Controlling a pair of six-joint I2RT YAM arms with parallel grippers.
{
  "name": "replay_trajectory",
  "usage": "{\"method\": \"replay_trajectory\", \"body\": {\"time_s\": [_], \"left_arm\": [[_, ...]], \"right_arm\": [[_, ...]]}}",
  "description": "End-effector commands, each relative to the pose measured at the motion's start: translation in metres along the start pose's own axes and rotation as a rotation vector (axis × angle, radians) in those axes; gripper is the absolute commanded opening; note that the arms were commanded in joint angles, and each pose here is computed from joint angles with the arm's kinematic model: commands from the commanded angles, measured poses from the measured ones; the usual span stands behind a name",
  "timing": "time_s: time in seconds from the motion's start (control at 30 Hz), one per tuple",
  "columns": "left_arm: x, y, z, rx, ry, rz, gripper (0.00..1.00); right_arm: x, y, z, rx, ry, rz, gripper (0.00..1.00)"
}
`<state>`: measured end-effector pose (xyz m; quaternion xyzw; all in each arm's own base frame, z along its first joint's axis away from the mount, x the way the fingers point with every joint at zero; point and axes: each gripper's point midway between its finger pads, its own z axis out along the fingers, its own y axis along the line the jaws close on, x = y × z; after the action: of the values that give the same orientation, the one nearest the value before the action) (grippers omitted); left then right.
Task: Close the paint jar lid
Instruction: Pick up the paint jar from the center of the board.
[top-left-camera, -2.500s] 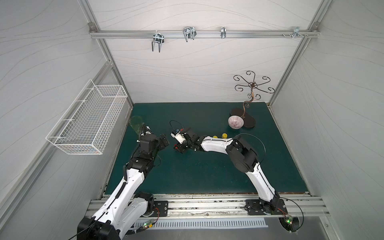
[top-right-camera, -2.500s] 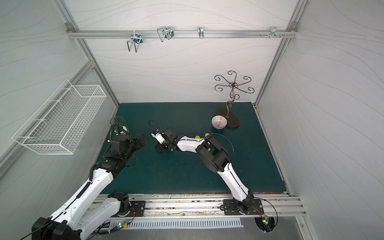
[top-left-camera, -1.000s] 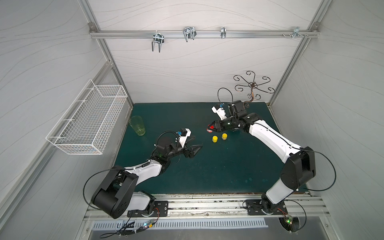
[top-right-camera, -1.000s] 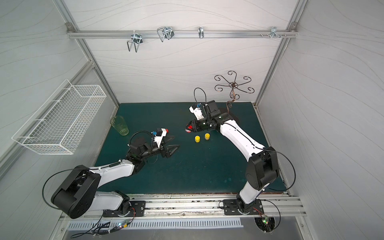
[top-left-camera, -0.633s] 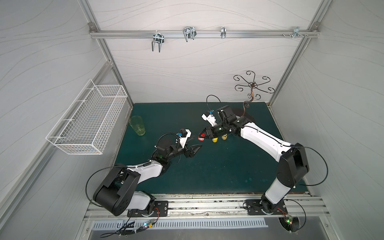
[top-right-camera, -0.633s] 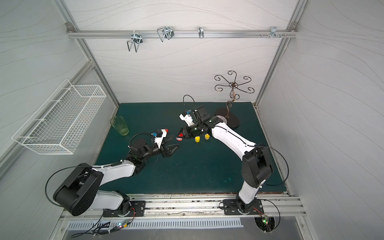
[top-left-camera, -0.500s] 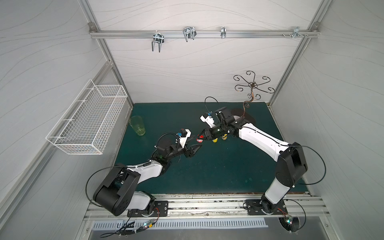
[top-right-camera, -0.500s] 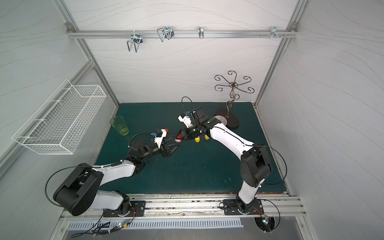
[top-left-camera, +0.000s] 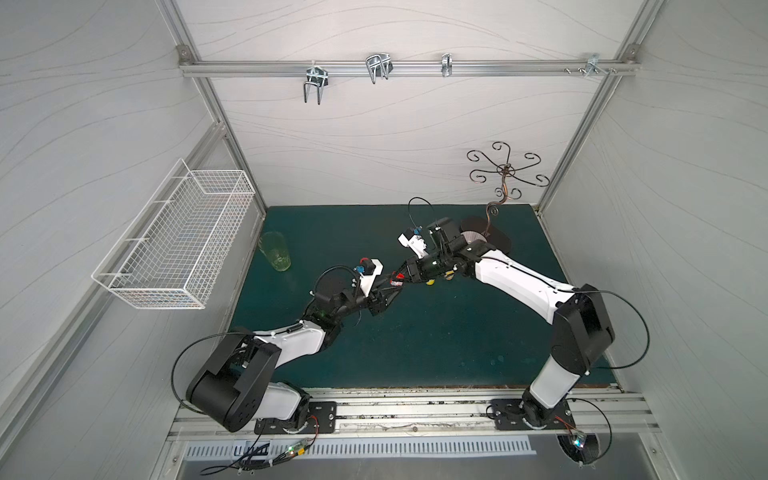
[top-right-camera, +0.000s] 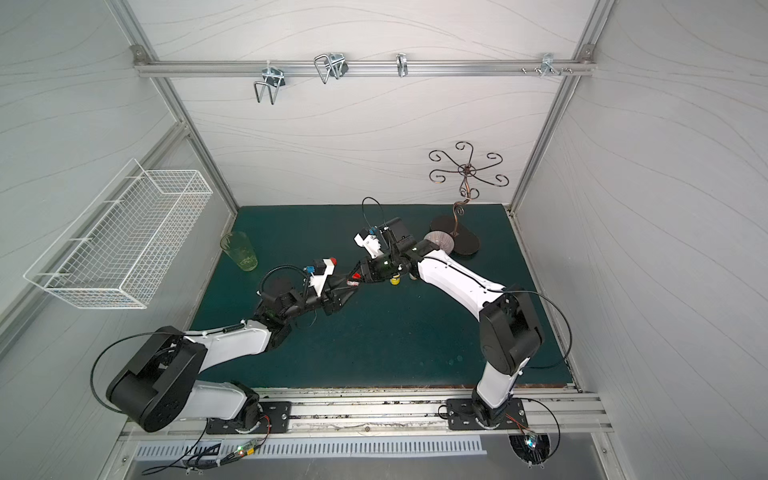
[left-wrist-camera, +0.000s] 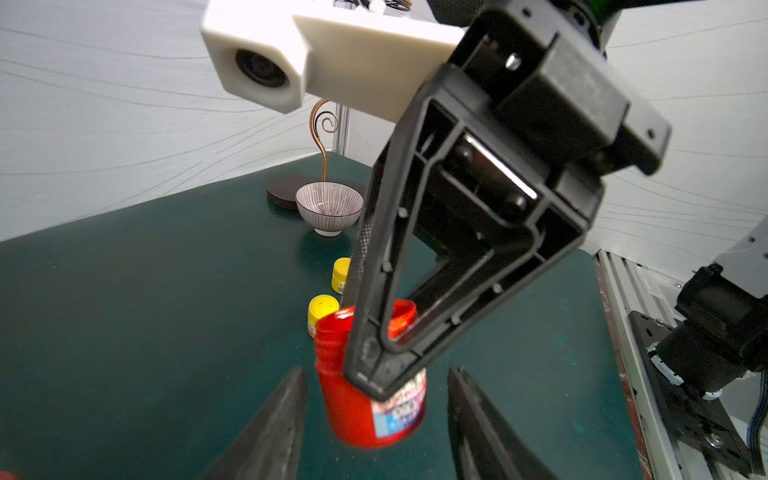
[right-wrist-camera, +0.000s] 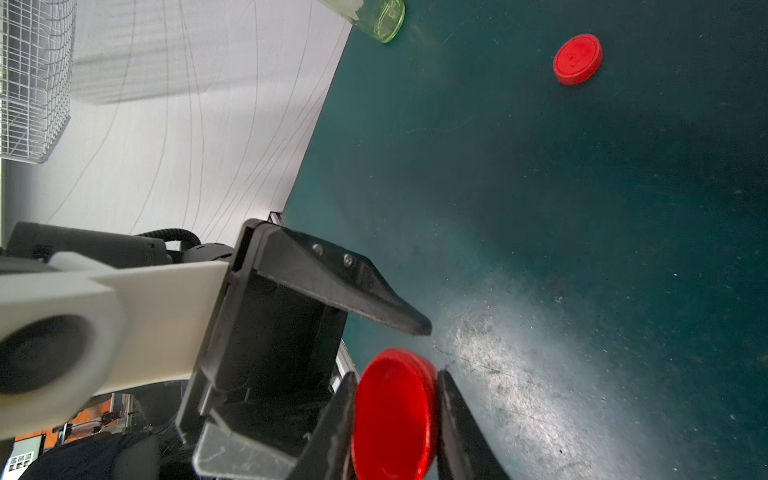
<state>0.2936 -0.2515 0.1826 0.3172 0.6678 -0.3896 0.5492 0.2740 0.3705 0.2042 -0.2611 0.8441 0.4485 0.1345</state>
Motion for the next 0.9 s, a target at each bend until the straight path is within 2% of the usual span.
{"method": "replay_trajectory", "body": {"time_s": [0.0, 0.43, 0.63, 0.87], "left_arm": [[-0.017, -0.003, 0.004, 0.022, -0.047, 0.052, 0.55], [-0.019, 0.0, 0.004, 0.005, -0.048, 0.055, 0.45], [-0.019, 0.0, 0.004, 0.005, -0.041, 0.052, 0.29], [-0.017, 0.002, 0.005, -0.002, -0.027, 0.029, 0.37]], "right_arm": [[0.0, 0.004, 0.006, -0.031, 0.002, -0.001, 0.26], [0.011, 0.008, 0.015, -0.056, 0.036, 0.003, 0.25], [0.009, 0.012, 0.013, -0.055, 0.026, -0.009, 0.25], [0.006, 0.013, 0.008, -0.033, 0.002, -0.021, 0.25]]}}
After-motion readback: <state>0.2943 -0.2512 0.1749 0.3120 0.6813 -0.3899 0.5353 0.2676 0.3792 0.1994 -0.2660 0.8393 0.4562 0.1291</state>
